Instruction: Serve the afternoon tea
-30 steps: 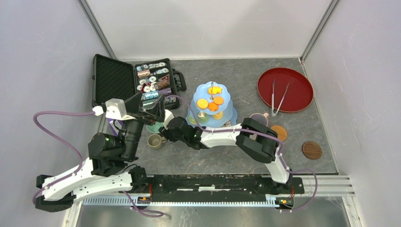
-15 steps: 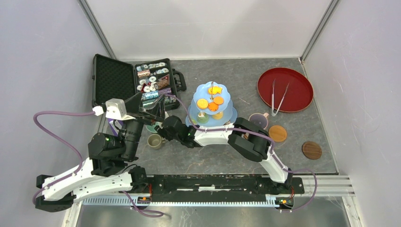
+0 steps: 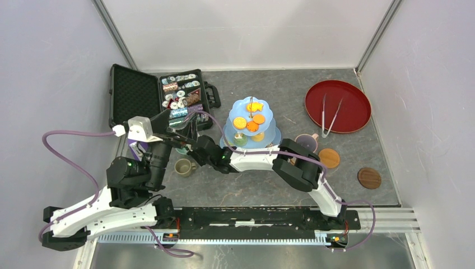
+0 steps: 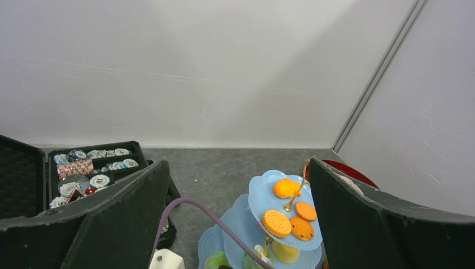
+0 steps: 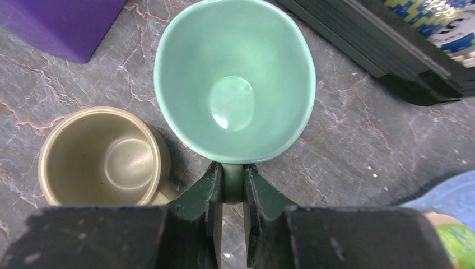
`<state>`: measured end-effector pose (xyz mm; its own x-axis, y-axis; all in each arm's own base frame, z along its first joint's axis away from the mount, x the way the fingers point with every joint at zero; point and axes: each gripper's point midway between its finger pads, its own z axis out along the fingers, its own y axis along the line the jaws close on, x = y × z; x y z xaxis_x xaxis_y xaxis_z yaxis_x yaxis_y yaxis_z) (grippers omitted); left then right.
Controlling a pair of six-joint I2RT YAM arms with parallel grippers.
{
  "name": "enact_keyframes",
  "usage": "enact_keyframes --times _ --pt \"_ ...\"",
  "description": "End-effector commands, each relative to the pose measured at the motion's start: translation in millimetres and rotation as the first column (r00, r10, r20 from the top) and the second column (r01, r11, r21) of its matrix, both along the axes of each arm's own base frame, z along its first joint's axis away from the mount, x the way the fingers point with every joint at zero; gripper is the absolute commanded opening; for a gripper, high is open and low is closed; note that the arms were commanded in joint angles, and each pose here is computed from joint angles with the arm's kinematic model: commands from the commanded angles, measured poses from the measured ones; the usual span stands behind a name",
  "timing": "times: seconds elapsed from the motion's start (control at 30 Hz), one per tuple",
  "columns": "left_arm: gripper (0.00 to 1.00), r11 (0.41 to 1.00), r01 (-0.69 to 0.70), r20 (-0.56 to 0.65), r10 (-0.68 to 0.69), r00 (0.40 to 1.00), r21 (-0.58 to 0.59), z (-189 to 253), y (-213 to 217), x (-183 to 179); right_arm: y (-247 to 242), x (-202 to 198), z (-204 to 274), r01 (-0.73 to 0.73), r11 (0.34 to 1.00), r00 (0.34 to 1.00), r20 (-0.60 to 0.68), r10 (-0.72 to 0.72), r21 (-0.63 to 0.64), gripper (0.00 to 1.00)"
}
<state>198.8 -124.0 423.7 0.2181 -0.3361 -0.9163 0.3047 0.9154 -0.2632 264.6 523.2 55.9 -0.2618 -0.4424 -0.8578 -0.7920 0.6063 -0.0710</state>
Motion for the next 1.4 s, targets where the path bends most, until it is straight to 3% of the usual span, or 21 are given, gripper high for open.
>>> enact_keyframes --times 0.0,0.37,0.53,0.7,0.83,1.0,1.13,1.37 --pt "1.00 1.000 -0.001 0.008 0.000 1.000 0.005 4 -3 1 4 10 103 0.030 0.982 0.996 0.081 -0.046 0.185 0.00" --pt "1.00 0.999 -0.048 0.009 0.048 0.999 0.012 5 4 4 -47 -41 193 -0.106 0.927 0.992 0.098 0.075 0.360 0.00" --pt "1.00 0.999 -0.050 0.011 0.050 0.999 0.012 4 5 4 -95 -87 192 -0.230 0.888 0.973 0.106 0.205 0.397 0.00" --pt "1.00 0.999 -0.043 0.008 0.042 0.999 0.017 2 1 5 -157 -110 196 -0.223 0.893 0.974 0.119 0.191 0.392 0.00" --pt "1.00 0.999 -0.036 0.006 0.036 0.999 0.017 1 -1 5 -212 -111 190 -0.125 0.932 0.989 0.119 0.088 0.341 0.00" --pt "1.00 0.999 -0.030 0.001 0.030 1.000 0.019 1 -4 5 -289 -92 178 0.162 0.946 0.974 0.107 -0.199 0.280 0.00" --pt "1.00 0.999 -0.025 -0.002 0.025 1.000 0.021 0 -6 6 -360 -67 165 0.528 0.821 0.823 0.109 -0.558 0.215 0.00" --pt "1.00 0.999 -0.018 -0.008 0.018 1.000 0.030 -2 -9 7 -389 -53 178 0.668 0.724 0.694 0.207 -0.690 0.173 0.00"
